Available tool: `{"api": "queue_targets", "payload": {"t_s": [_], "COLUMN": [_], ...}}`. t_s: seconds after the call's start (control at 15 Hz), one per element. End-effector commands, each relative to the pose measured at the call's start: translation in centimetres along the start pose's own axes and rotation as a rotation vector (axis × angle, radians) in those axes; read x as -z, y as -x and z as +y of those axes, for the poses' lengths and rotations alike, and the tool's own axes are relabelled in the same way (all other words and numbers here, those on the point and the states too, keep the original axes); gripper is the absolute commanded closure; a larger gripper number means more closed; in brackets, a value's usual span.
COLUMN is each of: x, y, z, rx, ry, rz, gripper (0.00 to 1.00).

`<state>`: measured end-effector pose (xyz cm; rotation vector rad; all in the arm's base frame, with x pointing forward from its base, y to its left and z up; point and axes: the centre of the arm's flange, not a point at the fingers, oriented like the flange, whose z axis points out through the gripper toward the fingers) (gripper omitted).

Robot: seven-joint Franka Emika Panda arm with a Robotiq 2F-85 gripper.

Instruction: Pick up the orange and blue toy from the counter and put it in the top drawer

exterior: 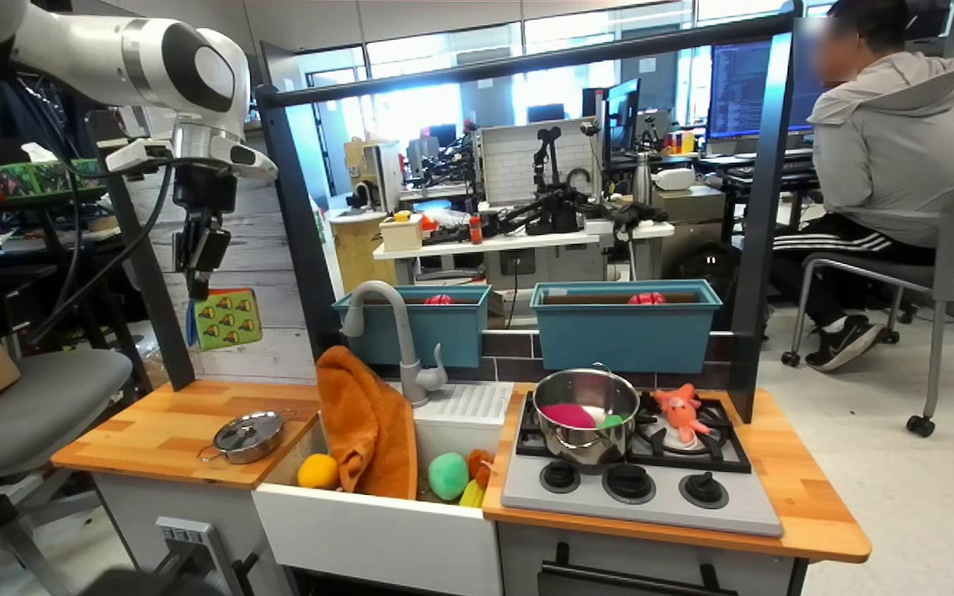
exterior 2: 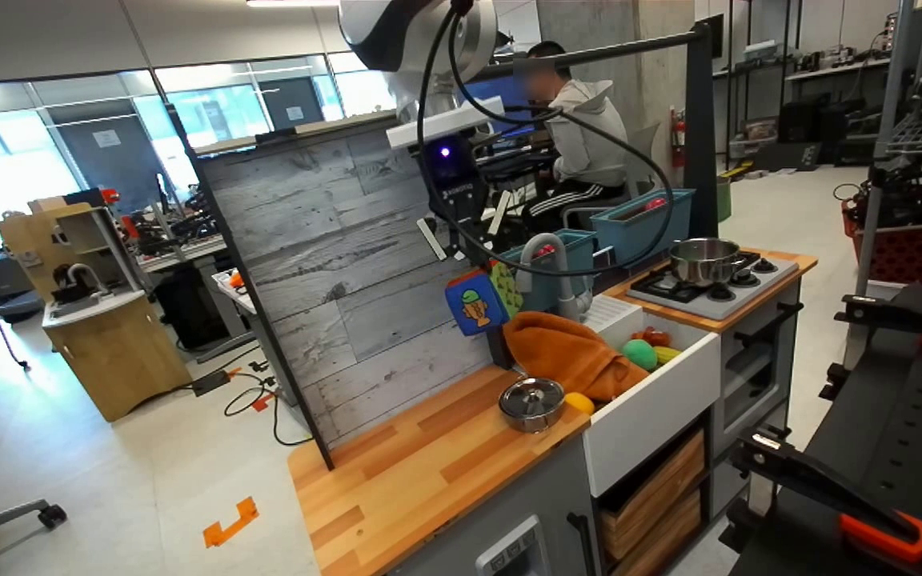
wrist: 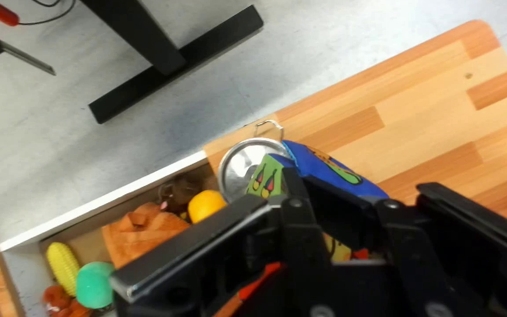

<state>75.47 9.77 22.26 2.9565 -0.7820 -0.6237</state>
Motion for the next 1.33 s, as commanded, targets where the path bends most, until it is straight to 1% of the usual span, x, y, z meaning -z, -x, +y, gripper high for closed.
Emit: {"api": "queue_targets", "payload": {"t_s": [0.0,0.2,0.33,0.4,0.47,0.67,0.73,0.8,0.87,0.93,1.0,1.07,1.2,1.27], "x": [2.9,3.0,2.6,2.7,2.8,3.0,3.1,3.0,2.9,1.8,0.8,-0.1,-1.4,-1.8], "y": [-5.3,-7.3,-7.7,-7.8,-7.8,-7.6,-7.3,-7.1,-6.8,-5.8,-4.4,-0.9,0.3,0.6], "z": [-1.0,2.4,3.4,3.5,3.7,3.3,3.0,2.3,1.4,-0.3,-1.0,5.1,3.2,2.7], "rx": [-0.112,-0.242,-0.324,-0.365,-0.404,-0.523,-0.563,-0.594,-0.609,-0.49,-0.43,-0.507,-0.456,-0.446], "ry": [0.148,0.226,0.292,0.321,0.348,0.428,0.457,0.489,0.534,0.552,0.524,0.488,0.506,0.511], "rz": [0.075,0.157,0.204,0.226,0.249,0.308,0.316,0.323,0.31,0.233,0.206,0.253,0.234,0.233], "gripper": [0.99,0.99,0.99,0.7,0.69,0.48,0.41,0.32,0.26,0.18,0.11,0.28,0.12,0.11]}}
